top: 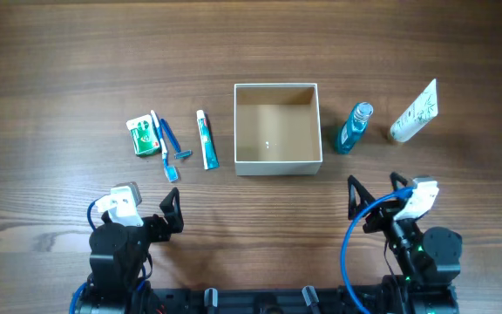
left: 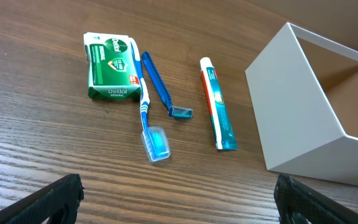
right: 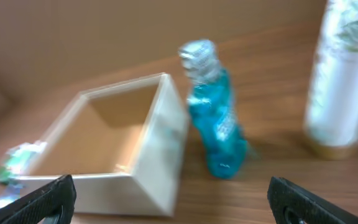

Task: Pack container
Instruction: 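Reach the right gripper to the blue mouthwash bottle and grasp it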

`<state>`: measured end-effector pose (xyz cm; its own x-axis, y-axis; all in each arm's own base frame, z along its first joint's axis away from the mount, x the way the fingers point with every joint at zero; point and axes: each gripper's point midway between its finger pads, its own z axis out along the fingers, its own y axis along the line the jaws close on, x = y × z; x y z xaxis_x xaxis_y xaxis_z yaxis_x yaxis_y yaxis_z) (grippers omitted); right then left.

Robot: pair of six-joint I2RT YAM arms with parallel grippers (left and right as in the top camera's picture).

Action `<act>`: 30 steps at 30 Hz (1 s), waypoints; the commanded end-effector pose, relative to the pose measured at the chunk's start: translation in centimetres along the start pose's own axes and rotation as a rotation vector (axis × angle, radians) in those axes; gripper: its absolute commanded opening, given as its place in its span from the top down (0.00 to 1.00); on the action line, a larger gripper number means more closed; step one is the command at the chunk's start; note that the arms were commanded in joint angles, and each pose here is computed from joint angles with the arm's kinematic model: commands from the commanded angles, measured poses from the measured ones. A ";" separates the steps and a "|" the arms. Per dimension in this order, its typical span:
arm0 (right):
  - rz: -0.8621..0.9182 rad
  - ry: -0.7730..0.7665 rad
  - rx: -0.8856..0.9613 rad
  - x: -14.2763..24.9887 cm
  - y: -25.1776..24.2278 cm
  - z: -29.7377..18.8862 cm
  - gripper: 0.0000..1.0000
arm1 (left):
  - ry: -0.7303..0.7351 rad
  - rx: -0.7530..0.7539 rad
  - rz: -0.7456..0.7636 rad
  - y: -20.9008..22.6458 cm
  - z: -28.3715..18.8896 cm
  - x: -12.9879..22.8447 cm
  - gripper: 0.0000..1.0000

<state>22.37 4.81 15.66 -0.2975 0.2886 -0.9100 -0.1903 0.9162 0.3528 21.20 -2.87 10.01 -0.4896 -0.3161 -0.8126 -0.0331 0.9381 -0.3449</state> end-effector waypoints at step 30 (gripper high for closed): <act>0.156 1.016 0.461 0.4 -6.1 14.7 0.41 | 0.012 0.009 0.016 0.0 0.2 0.5 0.00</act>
<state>36.81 3.87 9.93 -0.9567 0.2322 -0.1755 0.2033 0.9646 0.1679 21.18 -2.87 9.86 -0.4921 -0.3159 -0.8112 -0.0342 0.9381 -0.3446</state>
